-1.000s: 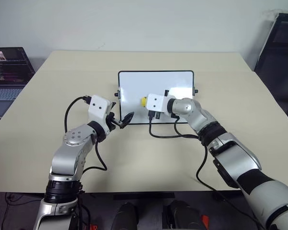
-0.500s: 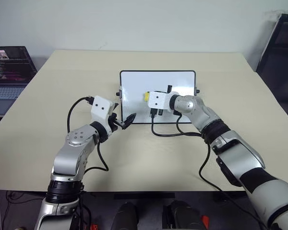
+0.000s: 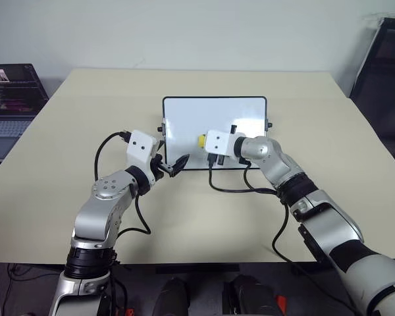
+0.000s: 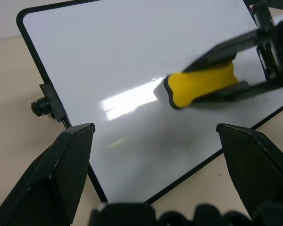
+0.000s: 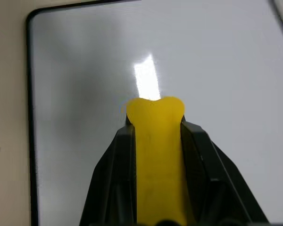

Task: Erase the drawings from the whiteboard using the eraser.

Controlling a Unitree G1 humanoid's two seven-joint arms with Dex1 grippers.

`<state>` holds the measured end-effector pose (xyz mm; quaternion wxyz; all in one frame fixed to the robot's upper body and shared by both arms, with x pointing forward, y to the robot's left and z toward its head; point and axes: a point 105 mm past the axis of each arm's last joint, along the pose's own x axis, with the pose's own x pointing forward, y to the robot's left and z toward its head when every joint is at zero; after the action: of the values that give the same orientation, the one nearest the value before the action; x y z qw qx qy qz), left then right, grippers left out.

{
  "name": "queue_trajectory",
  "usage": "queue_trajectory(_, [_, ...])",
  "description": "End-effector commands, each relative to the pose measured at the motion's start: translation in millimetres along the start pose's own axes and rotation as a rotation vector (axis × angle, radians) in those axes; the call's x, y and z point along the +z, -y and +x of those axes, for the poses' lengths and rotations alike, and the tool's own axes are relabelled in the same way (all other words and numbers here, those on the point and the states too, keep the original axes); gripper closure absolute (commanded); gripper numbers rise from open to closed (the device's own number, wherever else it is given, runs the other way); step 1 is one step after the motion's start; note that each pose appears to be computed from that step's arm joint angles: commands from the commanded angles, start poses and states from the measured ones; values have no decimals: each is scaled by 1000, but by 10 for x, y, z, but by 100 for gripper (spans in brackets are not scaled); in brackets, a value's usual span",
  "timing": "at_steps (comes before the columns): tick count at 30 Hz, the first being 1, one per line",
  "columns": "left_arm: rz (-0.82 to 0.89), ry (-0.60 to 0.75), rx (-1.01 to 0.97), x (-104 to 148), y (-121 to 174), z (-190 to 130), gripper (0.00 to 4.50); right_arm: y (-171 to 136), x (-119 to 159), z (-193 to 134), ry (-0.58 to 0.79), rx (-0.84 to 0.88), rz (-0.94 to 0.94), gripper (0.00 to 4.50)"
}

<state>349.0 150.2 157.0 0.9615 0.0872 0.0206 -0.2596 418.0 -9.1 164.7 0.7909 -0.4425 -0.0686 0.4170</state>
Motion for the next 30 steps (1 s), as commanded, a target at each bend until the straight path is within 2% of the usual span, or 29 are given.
queue_trajectory(1, [37, 53, -52, 176, 68, 13, 0, 178, 183, -186, 100, -78, 152, 352])
queue_trajectory(4, [56, 60, -116, 221, 168, 52, 0, 230, 154, -428, 113, -142, 285, 352])
queue_trajectory(9, [133, 63, -277, 284, 418, 81, 0, 186, -65, -1054, 73, -324, 521, 352])
queue_trajectory(15, [195, 65, -451, 280, 633, 112, 0, -260, -325, -1730, -97, -505, 704, 352])
queue_trajectory(20, [227, 85, -594, 280, 855, 263, 0, -506, -565, -1909, -252, -644, 780, 352])
queue_trajectory(23, [245, 93, -659, 278, 974, 353, 0, -561, -645, -1894, -287, -648, 843, 352])
queue_trajectory(30, [309, 49, -856, 174, 1258, 453, 0, -370, -914, -1867, -337, -746, 890, 352])
